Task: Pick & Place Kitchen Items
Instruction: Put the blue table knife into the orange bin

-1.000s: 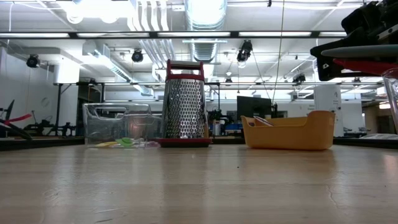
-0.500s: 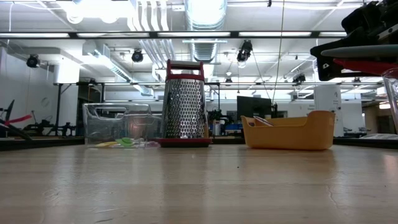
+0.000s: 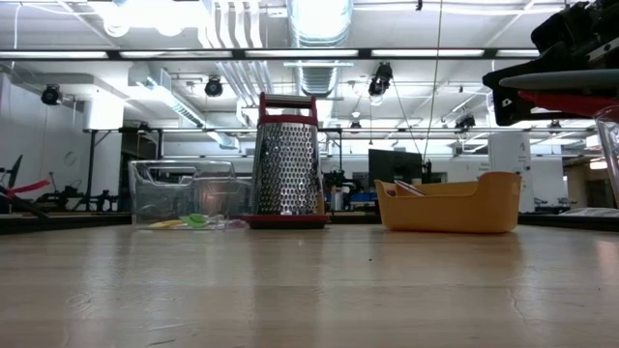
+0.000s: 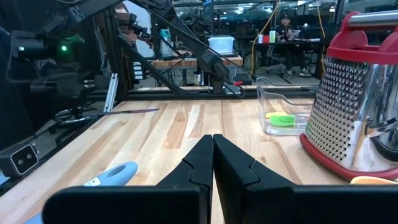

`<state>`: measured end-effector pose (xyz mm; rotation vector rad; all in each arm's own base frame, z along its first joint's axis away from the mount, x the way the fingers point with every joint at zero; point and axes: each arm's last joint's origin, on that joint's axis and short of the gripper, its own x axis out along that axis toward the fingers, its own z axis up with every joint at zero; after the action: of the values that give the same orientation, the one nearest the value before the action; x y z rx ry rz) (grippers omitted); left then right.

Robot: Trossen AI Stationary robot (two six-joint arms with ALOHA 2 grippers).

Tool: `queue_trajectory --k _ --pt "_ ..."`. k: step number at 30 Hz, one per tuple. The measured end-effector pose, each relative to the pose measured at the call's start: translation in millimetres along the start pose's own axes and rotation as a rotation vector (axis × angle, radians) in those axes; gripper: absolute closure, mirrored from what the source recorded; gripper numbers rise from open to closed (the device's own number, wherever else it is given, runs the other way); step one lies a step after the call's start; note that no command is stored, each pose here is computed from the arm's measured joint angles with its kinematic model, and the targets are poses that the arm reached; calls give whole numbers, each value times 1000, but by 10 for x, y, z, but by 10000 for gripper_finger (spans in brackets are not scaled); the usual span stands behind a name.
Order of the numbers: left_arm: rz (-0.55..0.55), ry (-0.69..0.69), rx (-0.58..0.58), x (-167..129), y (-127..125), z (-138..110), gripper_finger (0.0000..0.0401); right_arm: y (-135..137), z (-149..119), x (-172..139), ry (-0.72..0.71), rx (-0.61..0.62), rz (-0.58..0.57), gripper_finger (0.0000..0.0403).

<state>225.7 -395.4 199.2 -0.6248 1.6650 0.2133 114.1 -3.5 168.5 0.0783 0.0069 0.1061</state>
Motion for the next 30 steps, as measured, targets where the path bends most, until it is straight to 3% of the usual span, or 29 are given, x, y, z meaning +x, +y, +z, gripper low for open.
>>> queue_trajectory --k 3,10,14,21,30 --pt "30 106 -38 29 48 111 254 0 0 0 0 0 0 394" --pt "17 135 -137 -15 59 376 254 0 0 0 0 0 0 394" --pt "15 140 -126 -22 73 460 254 0 0 0 0 0 0 394" --pt "24 150 -78 8 72 343 254 0 0 0 0 0 0 394" --pt "113 148 -68 133 176 162 254 0 1 0 -1 0 0 394"
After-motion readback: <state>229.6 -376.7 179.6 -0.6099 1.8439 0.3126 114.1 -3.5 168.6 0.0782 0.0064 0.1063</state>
